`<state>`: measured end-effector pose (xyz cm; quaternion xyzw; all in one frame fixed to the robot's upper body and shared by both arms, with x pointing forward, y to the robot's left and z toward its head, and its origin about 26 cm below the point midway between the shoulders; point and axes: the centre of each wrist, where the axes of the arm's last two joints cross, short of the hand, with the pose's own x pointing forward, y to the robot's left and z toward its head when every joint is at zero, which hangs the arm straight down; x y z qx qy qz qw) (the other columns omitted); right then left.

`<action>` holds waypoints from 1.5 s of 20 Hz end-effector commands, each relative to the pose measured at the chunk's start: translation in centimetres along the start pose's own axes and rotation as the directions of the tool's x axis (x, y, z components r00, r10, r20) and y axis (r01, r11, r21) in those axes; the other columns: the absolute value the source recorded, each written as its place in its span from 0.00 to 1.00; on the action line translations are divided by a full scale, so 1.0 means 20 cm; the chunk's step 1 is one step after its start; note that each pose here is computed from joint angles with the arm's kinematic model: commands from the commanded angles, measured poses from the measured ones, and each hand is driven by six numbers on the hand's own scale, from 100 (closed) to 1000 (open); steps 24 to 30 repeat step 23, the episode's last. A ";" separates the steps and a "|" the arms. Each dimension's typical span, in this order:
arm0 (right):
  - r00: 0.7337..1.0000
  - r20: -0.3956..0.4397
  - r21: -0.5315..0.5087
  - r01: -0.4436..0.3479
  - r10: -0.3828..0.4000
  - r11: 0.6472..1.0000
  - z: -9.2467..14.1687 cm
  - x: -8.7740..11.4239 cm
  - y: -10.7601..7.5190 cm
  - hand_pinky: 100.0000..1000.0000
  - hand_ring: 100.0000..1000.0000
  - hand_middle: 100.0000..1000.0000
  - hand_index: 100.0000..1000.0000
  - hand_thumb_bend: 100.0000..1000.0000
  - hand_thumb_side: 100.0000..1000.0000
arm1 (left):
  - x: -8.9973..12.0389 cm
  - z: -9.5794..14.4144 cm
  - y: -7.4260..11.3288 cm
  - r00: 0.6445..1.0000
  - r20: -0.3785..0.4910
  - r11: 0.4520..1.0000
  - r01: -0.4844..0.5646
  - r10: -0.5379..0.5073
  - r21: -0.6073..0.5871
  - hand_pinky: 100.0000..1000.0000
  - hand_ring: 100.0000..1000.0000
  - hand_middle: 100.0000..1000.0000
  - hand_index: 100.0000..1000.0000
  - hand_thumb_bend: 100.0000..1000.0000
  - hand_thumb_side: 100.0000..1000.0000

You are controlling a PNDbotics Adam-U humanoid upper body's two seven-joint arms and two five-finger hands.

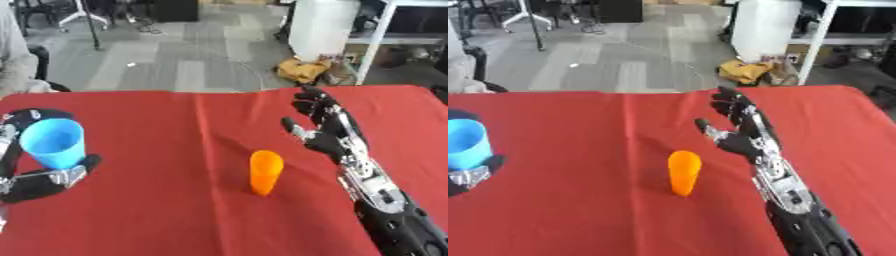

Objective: Pour the contents of one cup into another cup.

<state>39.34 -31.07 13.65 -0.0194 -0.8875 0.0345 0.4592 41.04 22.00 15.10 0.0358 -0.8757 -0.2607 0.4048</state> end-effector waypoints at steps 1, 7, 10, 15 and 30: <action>0.994 0.112 -0.052 0.005 0.001 0.999 -0.07 0.16 -0.05 0.88 0.78 0.72 0.86 0.45 0.00 | -0.07 -0.06 -0.05 0.994 -0.032 0.995 -0.103 0.102 -0.018 0.27 0.23 0.34 0.60 0.54 0.00; 0.974 0.227 -0.108 0.025 0.000 0.994 -0.09 0.30 -0.02 0.89 0.78 0.71 0.86 0.44 0.00 | -0.18 -0.15 -0.13 0.989 -0.077 0.991 -0.128 0.125 -0.041 0.33 0.32 0.42 0.63 0.71 0.00; 0.970 0.241 -0.120 0.027 0.003 0.992 -0.08 0.33 -0.01 0.89 0.78 0.71 0.86 0.42 0.00 | -0.22 -0.16 -0.14 0.997 -0.076 0.996 -0.038 0.032 -0.083 0.50 0.53 0.62 0.72 1.00 0.00; 0.975 0.220 -0.137 0.026 0.005 0.990 -0.06 0.31 -0.02 0.89 0.77 0.70 0.86 0.44 0.00 | -0.21 -0.15 -0.11 0.998 -0.004 0.995 0.065 -0.065 -0.073 0.61 0.65 0.76 0.81 1.00 0.12; 0.981 0.195 -0.121 0.017 0.007 0.993 -0.04 0.29 -0.02 0.86 0.76 0.69 0.86 0.45 0.00 | 0.00 -0.10 0.15 0.989 0.134 0.992 0.042 -0.058 0.122 0.58 0.62 0.73 0.80 1.00 0.09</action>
